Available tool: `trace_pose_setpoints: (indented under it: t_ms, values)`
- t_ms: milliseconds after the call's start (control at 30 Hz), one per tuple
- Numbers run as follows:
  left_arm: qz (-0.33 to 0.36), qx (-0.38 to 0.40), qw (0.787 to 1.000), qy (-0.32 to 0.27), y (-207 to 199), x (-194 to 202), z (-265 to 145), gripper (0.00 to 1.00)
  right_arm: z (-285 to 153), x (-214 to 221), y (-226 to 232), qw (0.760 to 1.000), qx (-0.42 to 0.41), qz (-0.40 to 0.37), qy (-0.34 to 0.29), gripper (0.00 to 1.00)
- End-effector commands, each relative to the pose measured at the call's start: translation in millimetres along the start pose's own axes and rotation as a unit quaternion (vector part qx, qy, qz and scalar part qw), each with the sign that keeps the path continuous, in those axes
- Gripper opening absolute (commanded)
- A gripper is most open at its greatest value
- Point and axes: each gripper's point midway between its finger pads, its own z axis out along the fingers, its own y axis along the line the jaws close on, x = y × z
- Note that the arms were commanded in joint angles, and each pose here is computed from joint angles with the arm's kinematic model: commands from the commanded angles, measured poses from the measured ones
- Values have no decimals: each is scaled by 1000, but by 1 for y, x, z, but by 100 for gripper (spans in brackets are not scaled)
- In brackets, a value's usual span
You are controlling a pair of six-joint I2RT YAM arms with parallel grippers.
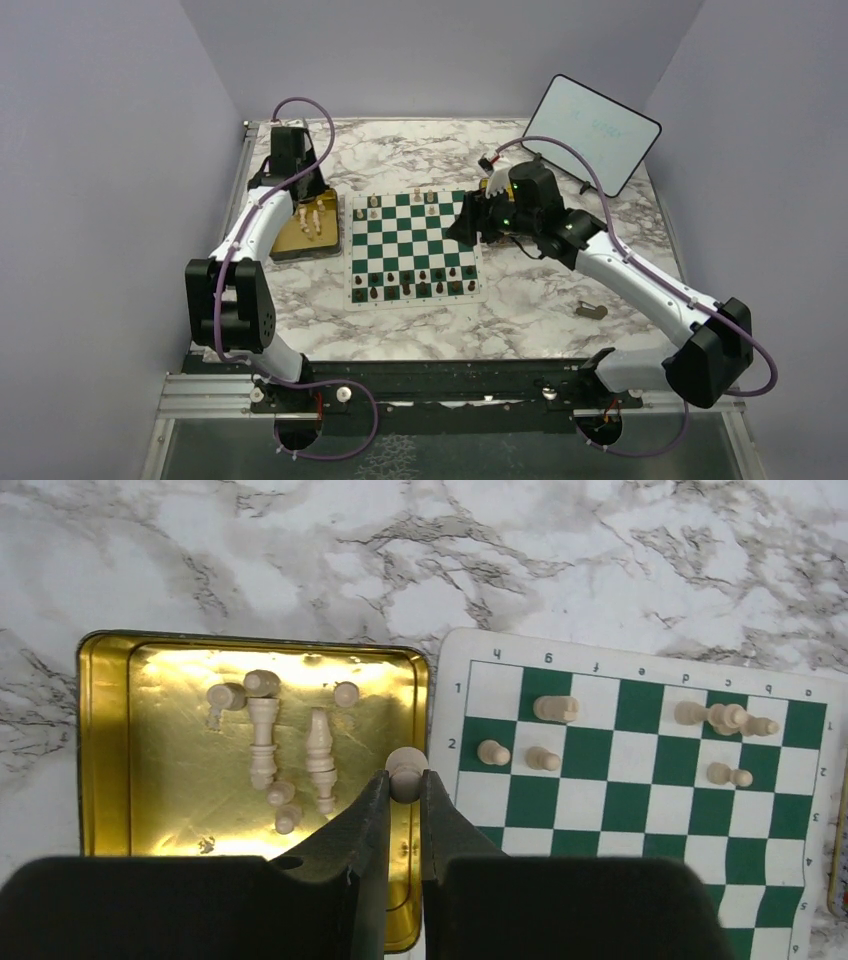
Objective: Set up the chess pieces on the board
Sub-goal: Pick up the chess piece from the storage box, then place the chess piece on the chessboard.
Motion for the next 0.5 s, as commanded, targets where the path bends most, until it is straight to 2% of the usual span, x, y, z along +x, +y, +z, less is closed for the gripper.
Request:
trace_pose_setpoints:
  t_ms: [0,233,467]
  values:
    - [17,64,998,-12,-42,-11,-20,12,-9,-1,-8,1000,22,5,-19,63]
    - [74,108,991,-9,-114,8,-26,12,-21,1,-12,999,39,8,-36,67]
    - [94,137,986,-5,-166,31,-7,12,-37,-7,-13,996,56,5,-64,74]
